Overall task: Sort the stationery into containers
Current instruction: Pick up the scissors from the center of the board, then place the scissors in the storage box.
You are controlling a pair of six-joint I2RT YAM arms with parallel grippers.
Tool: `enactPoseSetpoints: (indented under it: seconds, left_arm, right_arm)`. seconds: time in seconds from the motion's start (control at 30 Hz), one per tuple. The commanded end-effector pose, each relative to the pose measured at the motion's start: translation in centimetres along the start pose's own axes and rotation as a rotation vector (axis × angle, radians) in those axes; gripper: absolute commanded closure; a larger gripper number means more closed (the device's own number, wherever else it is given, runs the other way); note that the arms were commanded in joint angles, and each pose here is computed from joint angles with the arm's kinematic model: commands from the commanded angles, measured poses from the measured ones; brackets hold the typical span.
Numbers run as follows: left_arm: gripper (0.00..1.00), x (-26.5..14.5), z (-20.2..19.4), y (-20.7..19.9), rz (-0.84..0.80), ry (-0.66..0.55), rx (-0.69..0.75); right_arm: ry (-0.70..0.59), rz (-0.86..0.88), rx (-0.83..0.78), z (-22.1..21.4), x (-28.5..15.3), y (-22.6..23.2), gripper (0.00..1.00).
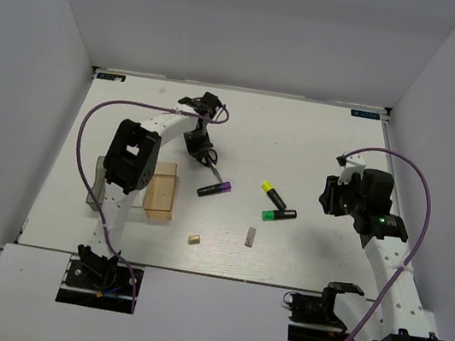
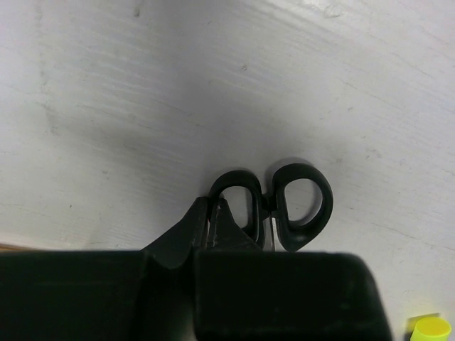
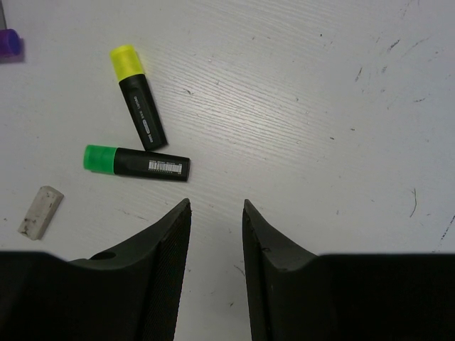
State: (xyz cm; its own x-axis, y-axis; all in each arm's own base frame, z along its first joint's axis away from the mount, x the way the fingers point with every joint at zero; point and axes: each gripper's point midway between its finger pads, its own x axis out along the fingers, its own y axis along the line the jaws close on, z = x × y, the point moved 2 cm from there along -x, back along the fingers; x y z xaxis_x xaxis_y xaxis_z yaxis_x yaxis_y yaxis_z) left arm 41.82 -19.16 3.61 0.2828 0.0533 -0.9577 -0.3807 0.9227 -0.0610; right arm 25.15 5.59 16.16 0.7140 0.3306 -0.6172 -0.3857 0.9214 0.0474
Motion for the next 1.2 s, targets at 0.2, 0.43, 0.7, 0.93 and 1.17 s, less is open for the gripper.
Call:
enactPoseSetpoints:
  seconds: [0.2, 0.43, 0.7, 0.93, 1.17]
  left_arm:
    - [1.00, -7.7, 5.9, -4.8, -0.269, -0.197, -0.026]
    - [1.00, -13.5, 7.8, -4.8, -0.393, -0.328, -0.050]
    - [1.00, -20.3, 8.7, 3.7, -0.263, -0.438, 0.076]
    - [1.00, -24.0, 7.0, 17.2, 0.069, -0.541, 0.230]
    - [1.00, -22.4, 4.8, 23.8, 0.172, -0.530, 0.269]
  right_arm:
    - [-0.055, -0.001, -0.015, 1.3, -0.1, -0.2, 0.61]
    - [-0.052, -0.003, -0.015, 1.1, 0.1, -0.3, 0.61]
    - [-0.055, 0.015, -0.021, 1.1, 0.0, 0.0, 0.61]
    - [-0.061, 0.051, -0.031, 1.2, -0.1, 0.7, 0.61]
    - [-0.086, 0.073, -0.027, 1.5, -0.7, 1.2, 0.61]
